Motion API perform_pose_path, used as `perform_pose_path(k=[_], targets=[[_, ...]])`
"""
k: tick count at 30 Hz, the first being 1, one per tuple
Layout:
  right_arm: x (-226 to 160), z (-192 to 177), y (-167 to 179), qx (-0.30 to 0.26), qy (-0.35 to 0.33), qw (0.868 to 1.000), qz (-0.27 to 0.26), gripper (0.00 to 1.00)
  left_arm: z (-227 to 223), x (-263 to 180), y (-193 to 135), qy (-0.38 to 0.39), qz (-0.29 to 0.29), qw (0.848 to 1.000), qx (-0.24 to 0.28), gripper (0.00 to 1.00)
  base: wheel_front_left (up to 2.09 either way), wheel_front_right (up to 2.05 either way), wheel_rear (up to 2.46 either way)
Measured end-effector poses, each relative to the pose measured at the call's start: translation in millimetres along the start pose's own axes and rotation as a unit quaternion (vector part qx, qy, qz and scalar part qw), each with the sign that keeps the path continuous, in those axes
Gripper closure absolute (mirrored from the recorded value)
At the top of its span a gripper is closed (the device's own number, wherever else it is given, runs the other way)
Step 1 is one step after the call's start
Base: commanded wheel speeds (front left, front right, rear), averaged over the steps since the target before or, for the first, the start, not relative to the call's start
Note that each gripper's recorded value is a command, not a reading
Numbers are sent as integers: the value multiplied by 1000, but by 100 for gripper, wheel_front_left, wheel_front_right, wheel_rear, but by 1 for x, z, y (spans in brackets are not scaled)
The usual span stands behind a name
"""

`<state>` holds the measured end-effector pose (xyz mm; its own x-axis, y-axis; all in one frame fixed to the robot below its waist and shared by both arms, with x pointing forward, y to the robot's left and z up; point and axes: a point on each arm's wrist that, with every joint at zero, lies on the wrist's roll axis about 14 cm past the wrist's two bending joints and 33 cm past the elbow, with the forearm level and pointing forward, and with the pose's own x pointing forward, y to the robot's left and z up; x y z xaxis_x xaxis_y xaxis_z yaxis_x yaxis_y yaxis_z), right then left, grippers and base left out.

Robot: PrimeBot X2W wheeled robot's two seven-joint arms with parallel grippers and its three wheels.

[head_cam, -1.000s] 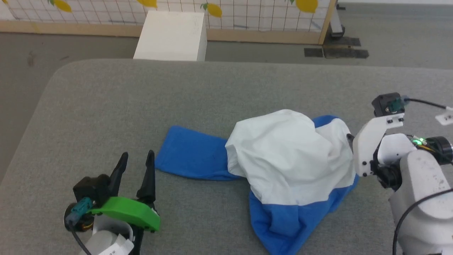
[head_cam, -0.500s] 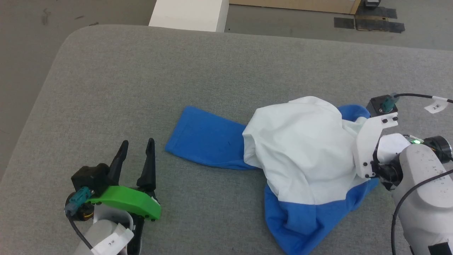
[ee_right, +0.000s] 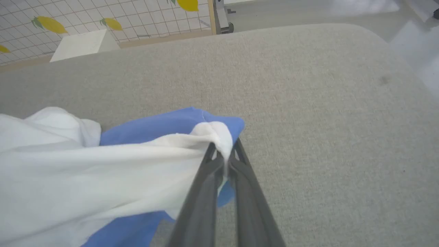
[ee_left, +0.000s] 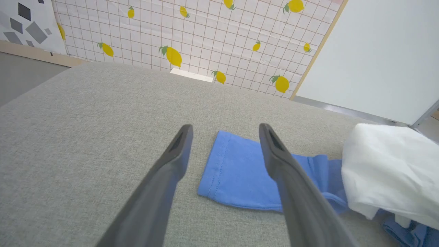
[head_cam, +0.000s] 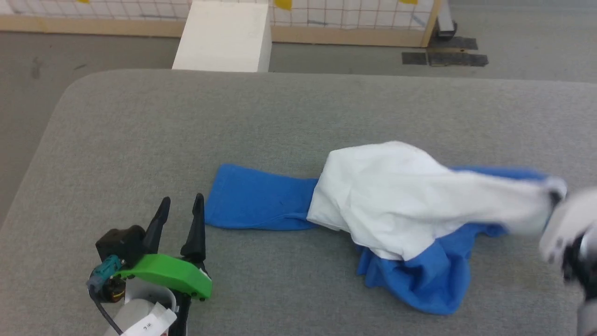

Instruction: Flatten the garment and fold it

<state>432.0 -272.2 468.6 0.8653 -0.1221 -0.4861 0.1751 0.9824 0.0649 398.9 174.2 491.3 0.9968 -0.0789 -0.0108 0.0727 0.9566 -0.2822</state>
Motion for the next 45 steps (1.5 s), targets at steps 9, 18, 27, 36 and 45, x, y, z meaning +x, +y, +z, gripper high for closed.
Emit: perform_pose_path(k=[9,18,27,36,45], targets=[[-83,-150,14,89,159,982,42,0,1,-2,-23,4,-28,999,-15,0,0,0,0],[-87,-40,-39,135,-89,987,-19,0,-6,-2,-55,47,-45,994,-93,0,0,0,0],[-86,-23,-49,118,-106,987,-39,0,-46,13,-165,301,-195,933,-32,0,0,0,0],[-82,-48,-54,124,-72,988,-51,0,-97,0,-184,450,-221,863,71,0,0,0,0],[-78,-63,-62,127,-58,988,-69,0,-120,-4,-194,471,-245,846,54,100,0,0,0]])
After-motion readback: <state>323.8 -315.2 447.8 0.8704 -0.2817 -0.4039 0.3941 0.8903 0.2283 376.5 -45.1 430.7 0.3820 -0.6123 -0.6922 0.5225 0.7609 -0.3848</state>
